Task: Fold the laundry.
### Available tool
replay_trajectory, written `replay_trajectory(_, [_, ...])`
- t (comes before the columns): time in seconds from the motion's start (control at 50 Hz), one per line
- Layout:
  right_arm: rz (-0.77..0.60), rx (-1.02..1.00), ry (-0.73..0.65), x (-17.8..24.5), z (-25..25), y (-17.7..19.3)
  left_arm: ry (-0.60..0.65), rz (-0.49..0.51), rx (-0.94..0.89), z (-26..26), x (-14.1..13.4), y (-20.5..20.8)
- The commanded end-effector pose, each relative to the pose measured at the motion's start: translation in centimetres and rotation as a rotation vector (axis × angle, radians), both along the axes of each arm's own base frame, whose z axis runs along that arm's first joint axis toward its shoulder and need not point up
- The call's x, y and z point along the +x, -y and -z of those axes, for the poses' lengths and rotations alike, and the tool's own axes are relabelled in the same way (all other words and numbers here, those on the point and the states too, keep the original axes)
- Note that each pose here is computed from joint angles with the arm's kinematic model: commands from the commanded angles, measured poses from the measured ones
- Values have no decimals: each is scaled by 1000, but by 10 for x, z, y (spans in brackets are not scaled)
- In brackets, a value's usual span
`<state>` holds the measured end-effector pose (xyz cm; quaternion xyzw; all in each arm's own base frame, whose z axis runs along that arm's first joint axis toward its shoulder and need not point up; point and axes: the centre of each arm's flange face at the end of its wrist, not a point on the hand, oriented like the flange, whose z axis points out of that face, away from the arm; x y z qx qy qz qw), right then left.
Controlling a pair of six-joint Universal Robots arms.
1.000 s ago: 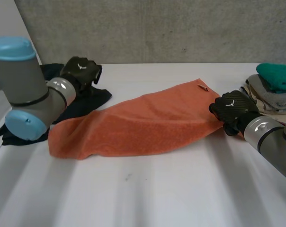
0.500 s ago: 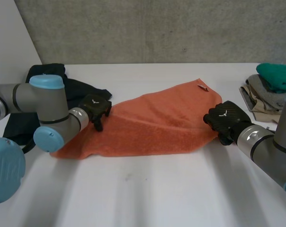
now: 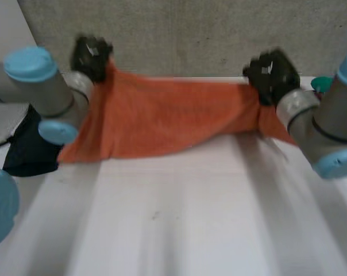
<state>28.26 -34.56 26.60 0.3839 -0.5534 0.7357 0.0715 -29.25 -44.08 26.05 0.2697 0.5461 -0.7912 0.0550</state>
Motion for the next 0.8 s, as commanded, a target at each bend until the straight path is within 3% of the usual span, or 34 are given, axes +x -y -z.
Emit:
replay_trajectory(0.02, [-71, -176, 169, 17, -53, -7, -227, -28, -111, -78, 31, -30])
replay_trajectory(0.16, [-141, -90, 148, 16, -30, -26, -216, 3, 87, -27, 52, -81])
replay_trajectory(0.3, [-140, 278, -76, 2, 64, -64, -3, -15, 435, 87, 64, -144])
replay_trajectory(0.38, [-125, 364, -154, -5, 99, -72, 124, -36, 540, 120, 65, -159])
replay_trajectory(0.56, [-57, 378, -131, -10, 108, -70, 172, -136, 576, 88, 70, -175])
replay_trajectory(0.68, [-63, 350, -100, -10, 97, -75, 121, -81, 483, 54, 53, -176])
replay_trajectory(0.8, [-65, 347, -104, -10, 98, -80, 164, -79, 560, 75, 48, -148])
